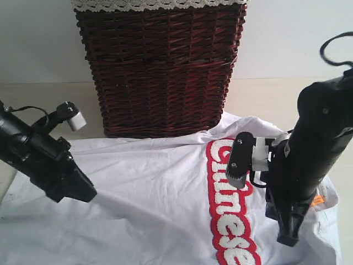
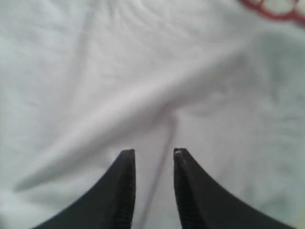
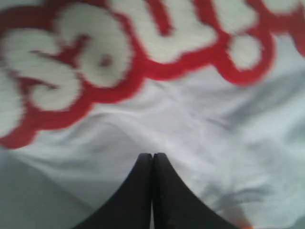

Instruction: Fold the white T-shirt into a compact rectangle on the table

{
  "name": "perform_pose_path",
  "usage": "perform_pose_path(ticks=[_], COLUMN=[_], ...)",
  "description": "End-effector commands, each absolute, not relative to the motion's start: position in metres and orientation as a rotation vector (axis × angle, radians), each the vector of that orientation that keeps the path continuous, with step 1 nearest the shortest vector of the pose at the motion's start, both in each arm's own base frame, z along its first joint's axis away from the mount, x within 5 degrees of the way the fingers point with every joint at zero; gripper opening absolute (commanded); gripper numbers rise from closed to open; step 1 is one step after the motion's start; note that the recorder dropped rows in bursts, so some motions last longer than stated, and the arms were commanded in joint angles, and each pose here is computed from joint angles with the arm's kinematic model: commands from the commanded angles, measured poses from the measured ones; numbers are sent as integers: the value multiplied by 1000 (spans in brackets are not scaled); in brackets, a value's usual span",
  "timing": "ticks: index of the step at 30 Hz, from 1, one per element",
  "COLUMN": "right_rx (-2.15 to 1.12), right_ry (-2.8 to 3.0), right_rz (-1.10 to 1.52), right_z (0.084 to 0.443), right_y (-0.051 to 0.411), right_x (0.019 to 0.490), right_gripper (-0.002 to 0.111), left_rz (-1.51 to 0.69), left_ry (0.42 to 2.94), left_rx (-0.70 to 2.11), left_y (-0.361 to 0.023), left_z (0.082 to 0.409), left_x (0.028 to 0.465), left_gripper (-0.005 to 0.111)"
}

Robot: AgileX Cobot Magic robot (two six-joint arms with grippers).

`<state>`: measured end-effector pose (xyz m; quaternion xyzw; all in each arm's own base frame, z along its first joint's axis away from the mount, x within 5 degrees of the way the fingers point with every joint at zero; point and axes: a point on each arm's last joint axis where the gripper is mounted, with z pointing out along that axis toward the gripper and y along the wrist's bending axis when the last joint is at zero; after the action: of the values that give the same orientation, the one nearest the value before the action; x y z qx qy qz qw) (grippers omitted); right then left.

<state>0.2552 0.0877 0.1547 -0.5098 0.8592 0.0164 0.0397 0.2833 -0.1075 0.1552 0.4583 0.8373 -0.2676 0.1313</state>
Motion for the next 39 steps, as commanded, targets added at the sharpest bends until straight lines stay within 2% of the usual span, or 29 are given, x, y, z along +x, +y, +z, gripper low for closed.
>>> perform_pose_path(ticks=[1,3,6,9,11,13,14,16,17,21,22,24,28,31,35,39], right_rx=[-1959,-1962,-1971,-1820,-1692,-1693,-1712,-1770,-1787,-1847,-1856,-1886,-1813,-1683,-1559,-1584], right_ry=[2292,2294,2311,2384,2421,2422,2413,2388,2381,2339,2339,2320,2317,2388,2447,2463], right_rz=[163,110,31,-11,-47,-84,-105,-165,-186,-285,-293,-302,-270,-170,-191,-223], right_z=[177,178,178,178,179,179,179,178,178,179,179,179,180,179,178,160], right_y=[93,91,86,86,86,84,83,79,78,73,73,72,73,69,46,37], right_x=[244,246,248,252,257,258,259,259,260,263,262,262,266,267,275,284], right_gripper=[0,0,0,0,0,6,10,27,35,81,87,93,90,77,56,54], left_rz=[-166,-34,1,28,36,73,87,139,153,249,265,290,270,257,261,266], left_ry=[2238,2215,2206,2175,2155,2127,2122,2102,2103,2046,2035,2019,2080,2104,2101,2097], left_rx=[1735,1814,1902,1946,1970,2023,2040,2084,2094,2122,2110,2088,2030,2019,2013,1993], left_y=[-93,-86,-82,-80,-80,-77,-76,-70,-68,-59,-58,-56,-53,-53,-53,-54], left_z=[175,179,180,178,176,174,173,169,167,161,160,161,157,153,153,152], left_x=[285,285,282,281,281,280,279,278,277,277,279,282,284,284,285,287], left_gripper=[30,30,30,31,41,58,65,75,76,75,75,75,75,75,75,75])
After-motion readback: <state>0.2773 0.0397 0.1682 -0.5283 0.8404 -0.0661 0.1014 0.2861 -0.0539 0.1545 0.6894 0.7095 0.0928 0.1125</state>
